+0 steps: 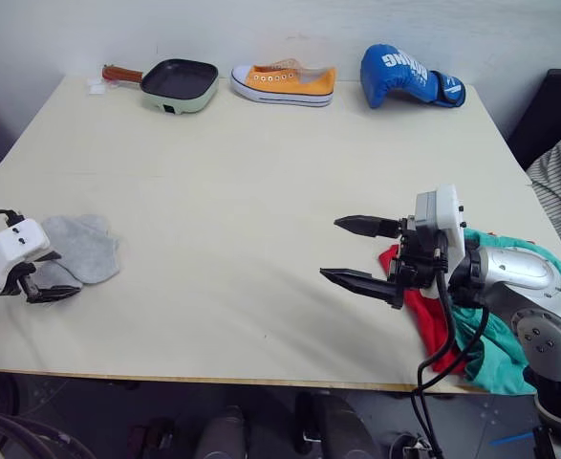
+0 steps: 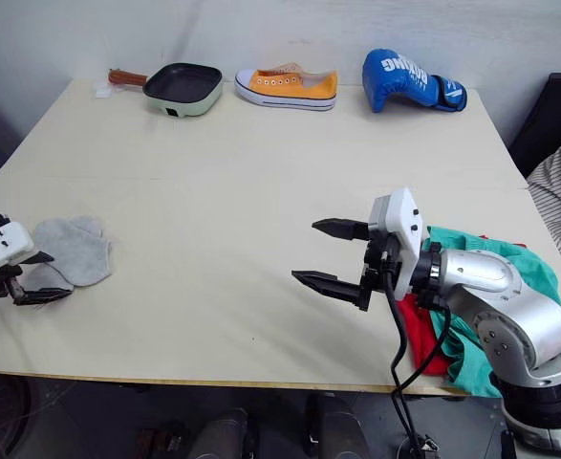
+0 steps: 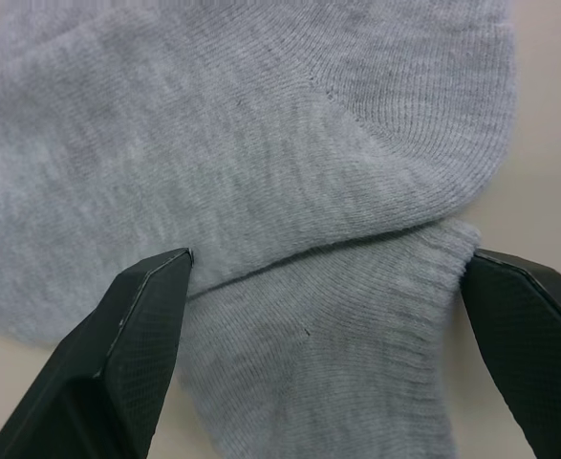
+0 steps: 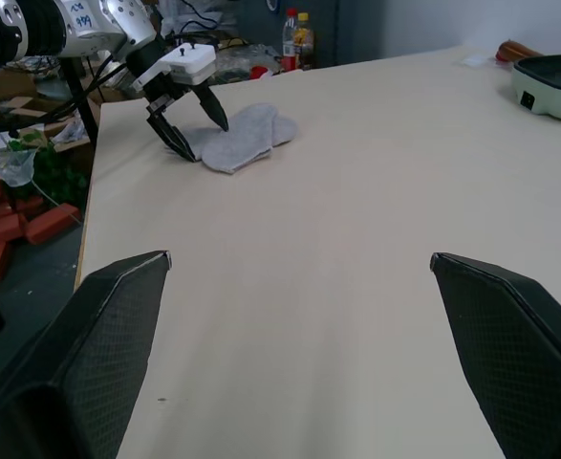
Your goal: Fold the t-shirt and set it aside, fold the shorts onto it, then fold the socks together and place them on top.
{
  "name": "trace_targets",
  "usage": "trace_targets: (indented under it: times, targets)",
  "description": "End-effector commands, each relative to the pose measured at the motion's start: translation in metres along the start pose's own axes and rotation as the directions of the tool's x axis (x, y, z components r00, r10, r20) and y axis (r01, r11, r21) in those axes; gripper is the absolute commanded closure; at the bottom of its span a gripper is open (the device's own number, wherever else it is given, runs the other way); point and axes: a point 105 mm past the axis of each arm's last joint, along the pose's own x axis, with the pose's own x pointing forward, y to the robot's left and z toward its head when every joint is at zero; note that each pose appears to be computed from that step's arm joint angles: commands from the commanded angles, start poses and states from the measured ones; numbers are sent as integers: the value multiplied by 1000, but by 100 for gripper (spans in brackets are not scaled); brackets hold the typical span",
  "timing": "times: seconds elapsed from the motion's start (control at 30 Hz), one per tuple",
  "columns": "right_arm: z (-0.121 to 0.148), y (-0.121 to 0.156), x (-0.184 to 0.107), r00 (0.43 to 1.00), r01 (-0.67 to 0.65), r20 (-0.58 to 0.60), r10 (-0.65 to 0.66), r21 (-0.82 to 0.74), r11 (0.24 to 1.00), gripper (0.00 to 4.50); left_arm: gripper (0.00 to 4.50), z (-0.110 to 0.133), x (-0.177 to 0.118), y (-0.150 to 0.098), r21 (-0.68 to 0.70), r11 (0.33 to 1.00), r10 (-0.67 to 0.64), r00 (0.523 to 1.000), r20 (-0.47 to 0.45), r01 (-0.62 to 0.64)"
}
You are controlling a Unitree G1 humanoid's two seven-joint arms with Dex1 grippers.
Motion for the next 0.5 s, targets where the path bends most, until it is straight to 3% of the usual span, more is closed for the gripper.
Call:
trace_targets:
  times: [0.03,0.13,0.5]
  targets:
    - [12,6,-1,1000,-10,27,12,-47,999,5,0,-9,4,-1,-3,1000,6,999,-54,-6]
    - [11,6,-2,1000,-9,26,10,-48,999,5,0,-13,6,-3,-18,1000,-5,997,-72,4]
    - [16,8,-5,998,-57,17,59,-87,995,0,331,-19,6,-8,-86,996,-21,998,-63,16]
